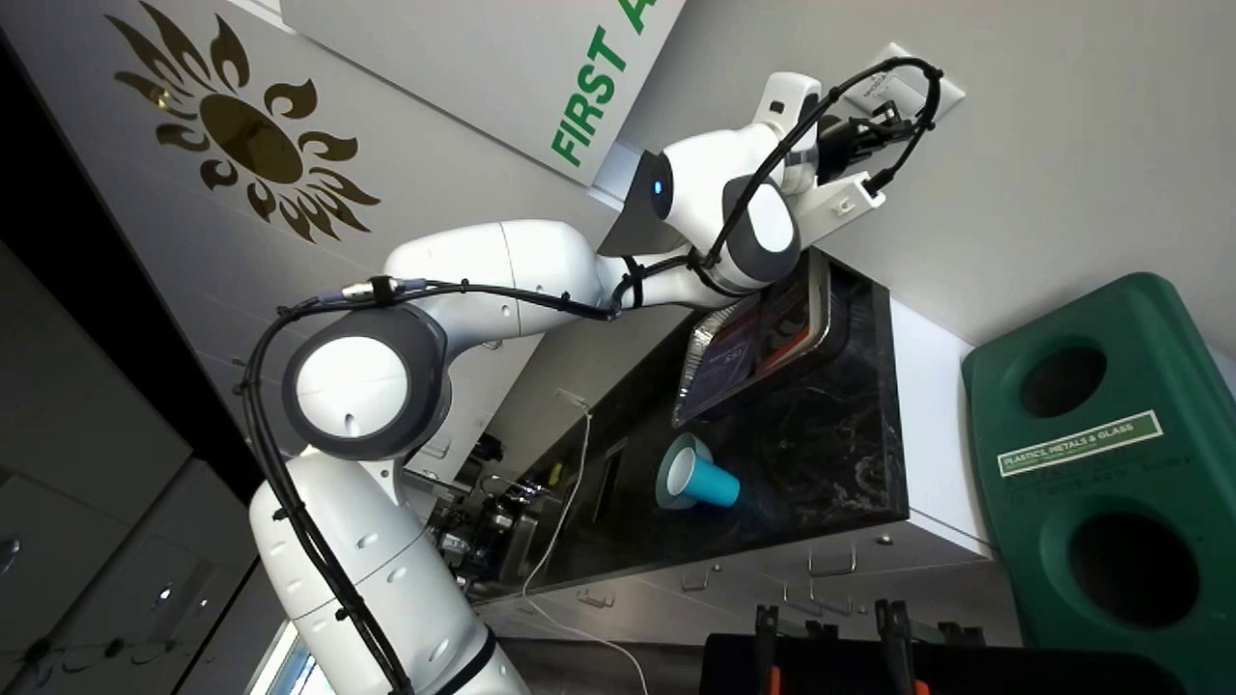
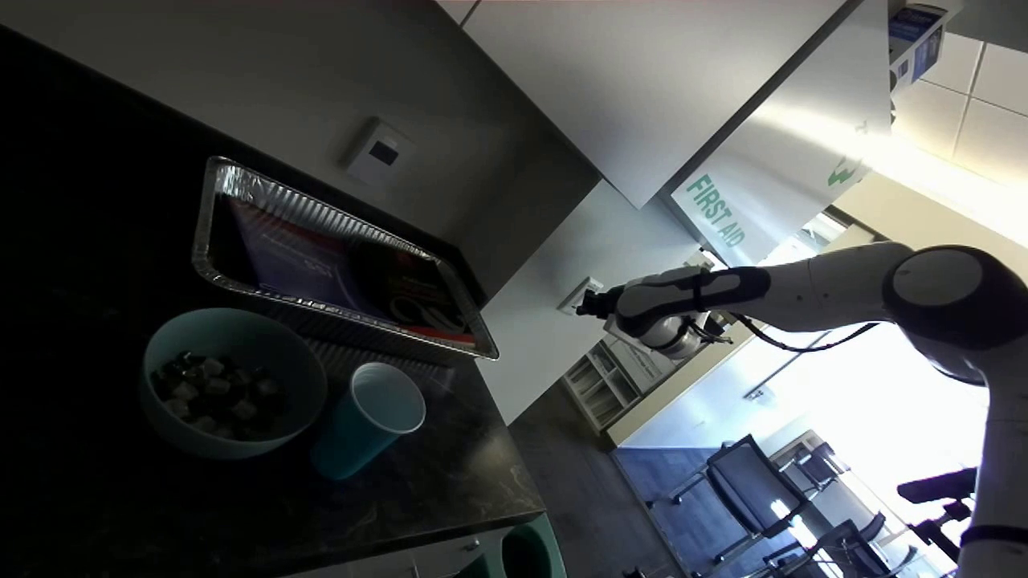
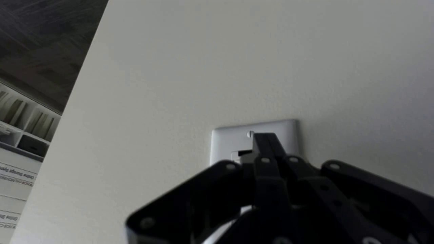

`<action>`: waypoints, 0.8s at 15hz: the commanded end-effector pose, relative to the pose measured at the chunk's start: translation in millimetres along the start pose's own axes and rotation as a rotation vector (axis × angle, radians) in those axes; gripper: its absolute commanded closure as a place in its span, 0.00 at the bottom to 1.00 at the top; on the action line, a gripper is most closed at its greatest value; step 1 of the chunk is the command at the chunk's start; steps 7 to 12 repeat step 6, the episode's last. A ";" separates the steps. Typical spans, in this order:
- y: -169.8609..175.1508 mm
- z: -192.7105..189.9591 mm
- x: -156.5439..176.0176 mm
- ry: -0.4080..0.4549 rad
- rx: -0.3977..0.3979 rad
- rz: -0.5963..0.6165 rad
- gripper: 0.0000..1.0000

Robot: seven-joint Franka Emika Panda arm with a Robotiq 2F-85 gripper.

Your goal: Flip the switch on the wall

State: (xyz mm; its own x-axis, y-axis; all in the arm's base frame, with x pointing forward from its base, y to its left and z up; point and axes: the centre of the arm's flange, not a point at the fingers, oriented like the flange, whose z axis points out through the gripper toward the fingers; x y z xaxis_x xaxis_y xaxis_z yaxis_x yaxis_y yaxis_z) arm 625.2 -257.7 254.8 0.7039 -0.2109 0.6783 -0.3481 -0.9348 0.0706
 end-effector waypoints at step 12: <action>-2.0 -6.7 3.4 -0.008 0.005 0.014 1.00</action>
